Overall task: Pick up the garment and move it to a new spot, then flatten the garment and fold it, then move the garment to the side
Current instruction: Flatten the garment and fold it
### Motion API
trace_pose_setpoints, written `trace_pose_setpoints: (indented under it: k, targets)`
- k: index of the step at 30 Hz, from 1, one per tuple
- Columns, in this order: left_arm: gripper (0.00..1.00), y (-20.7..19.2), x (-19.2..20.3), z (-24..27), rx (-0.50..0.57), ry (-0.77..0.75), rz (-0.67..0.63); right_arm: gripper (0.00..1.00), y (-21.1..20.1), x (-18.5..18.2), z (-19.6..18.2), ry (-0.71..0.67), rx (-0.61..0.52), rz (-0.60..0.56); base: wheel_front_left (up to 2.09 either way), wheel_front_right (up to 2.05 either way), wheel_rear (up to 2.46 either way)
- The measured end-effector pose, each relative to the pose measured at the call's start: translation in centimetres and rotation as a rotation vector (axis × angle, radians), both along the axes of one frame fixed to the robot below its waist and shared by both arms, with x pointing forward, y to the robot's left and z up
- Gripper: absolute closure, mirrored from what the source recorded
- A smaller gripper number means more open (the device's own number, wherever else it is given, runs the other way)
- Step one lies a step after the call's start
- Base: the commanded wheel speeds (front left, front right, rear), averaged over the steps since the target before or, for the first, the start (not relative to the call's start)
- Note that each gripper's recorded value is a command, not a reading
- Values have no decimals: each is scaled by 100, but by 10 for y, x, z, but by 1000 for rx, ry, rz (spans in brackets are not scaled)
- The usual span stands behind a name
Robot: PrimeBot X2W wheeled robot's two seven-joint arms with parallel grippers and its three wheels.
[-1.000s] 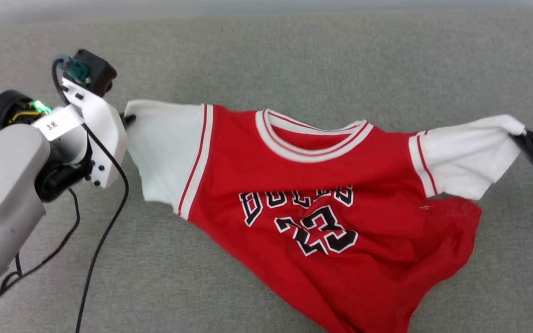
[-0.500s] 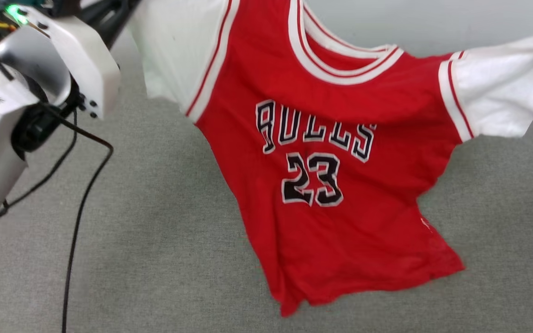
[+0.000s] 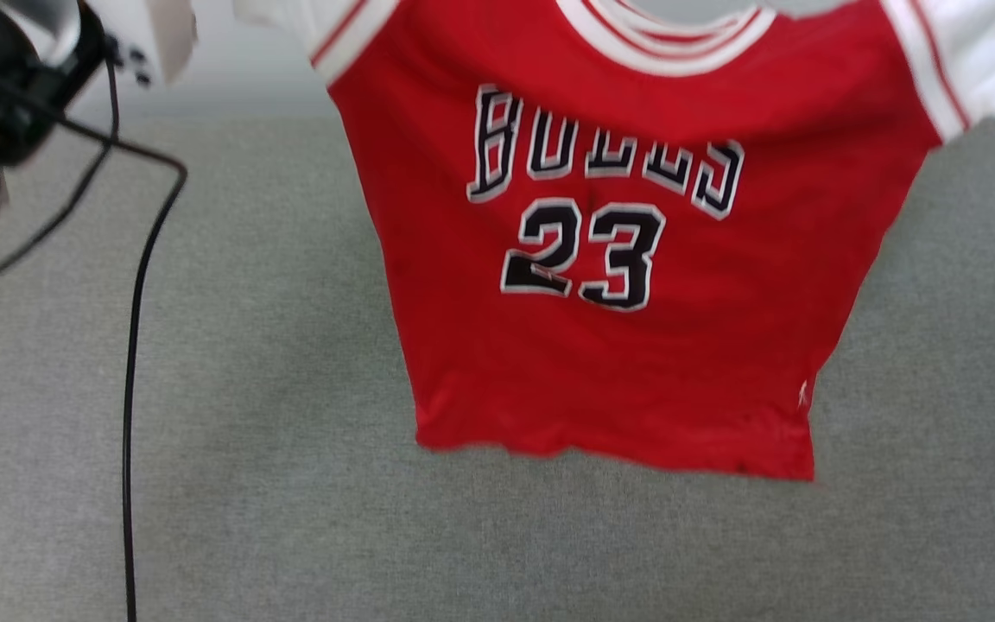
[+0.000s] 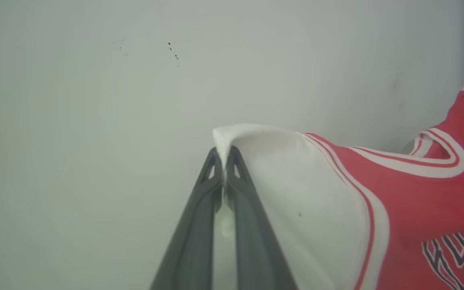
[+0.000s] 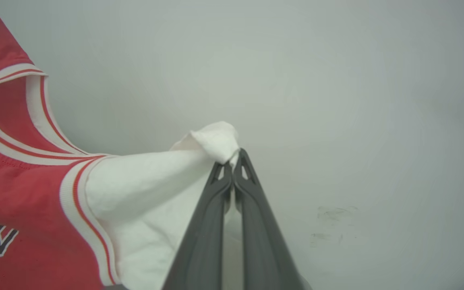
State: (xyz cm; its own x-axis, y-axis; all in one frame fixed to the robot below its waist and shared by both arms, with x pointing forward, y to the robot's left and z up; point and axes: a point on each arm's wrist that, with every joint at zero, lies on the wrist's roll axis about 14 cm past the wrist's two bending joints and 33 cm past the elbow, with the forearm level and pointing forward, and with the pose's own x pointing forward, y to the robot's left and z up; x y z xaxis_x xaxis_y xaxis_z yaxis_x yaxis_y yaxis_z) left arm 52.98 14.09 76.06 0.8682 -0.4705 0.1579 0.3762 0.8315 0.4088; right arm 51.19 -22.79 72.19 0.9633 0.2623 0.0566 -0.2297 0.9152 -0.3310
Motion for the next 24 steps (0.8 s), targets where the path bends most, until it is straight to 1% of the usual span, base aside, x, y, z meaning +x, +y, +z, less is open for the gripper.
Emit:
trace_pose_setpoints:
  k: [5,8,15,18,21,24]
  targets:
    - [100,-11,29,21,-18,-54,-10,100,2,34,18,-48,-44,-28,0,0,0]
    - [100,-12,49,31,-45,-83,-4,100,3,56,29,-85,-30,-41,0,0,0]
    - [100,-11,97,39,-61,-121,19,100,-4,108,44,-143,-30,-94,0,0,0]
    - [100,-7,116,44,-76,-151,36,100,-8,126,54,-180,-12,-114,0,0,0]
    - [100,-7,131,42,-117,-165,39,100,-9,142,56,-197,-19,-127,0,0,0]
    - [100,-6,147,33,-139,-159,43,100,-6,157,49,-192,-21,-128,0,0,0]
